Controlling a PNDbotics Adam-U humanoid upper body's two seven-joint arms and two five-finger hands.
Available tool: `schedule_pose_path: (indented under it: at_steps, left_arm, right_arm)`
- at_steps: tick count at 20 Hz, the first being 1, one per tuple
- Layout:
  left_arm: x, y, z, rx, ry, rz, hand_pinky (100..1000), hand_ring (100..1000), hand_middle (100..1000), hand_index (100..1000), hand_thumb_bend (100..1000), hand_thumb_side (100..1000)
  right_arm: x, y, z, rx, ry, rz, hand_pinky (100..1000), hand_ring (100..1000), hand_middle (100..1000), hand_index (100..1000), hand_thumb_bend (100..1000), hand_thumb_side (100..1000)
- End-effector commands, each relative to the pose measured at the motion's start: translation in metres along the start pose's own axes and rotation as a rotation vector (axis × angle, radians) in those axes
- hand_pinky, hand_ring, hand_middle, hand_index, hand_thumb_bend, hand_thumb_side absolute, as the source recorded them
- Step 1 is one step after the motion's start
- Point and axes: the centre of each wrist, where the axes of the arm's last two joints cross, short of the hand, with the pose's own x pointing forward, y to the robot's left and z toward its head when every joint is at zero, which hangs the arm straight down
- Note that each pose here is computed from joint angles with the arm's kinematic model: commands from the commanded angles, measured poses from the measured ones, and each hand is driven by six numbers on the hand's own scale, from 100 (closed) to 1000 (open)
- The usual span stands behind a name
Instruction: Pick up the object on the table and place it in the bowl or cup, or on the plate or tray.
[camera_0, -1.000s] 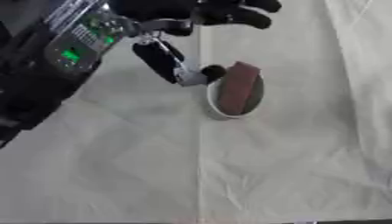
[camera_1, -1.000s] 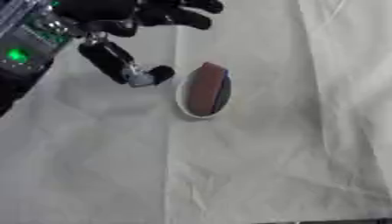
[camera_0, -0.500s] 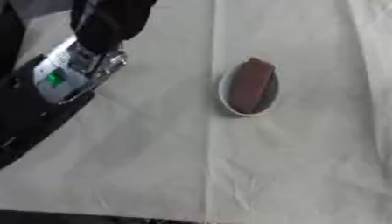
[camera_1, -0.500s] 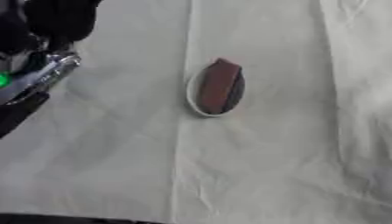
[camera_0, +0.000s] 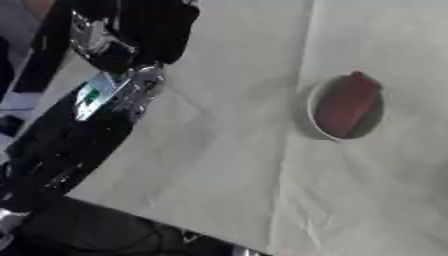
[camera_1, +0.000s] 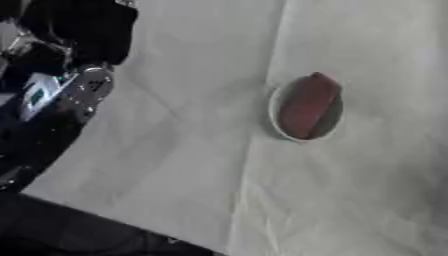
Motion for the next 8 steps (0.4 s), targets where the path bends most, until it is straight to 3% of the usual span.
schedule_pose_path:
  at_steps: [1, 8]
  left_arm:
    - [0.0, -0.005, 0.004, -0.177, -0.184, -0.075, 837, 941, 913, 972, 100, 769]
    - [-0.027, -0.047, 0.023, -0.109, -0.186, 0.006, 819, 929, 902, 957, 100, 838]
  right_arm:
    - [0.01, 0.004, -0.013, 0.0, -0.058, -0.015, 576, 691, 875, 865, 100, 600]
    - [0.016, 0.011, -0.007, 0.032, -0.061, -0.089, 626, 728, 919, 927, 100, 607]
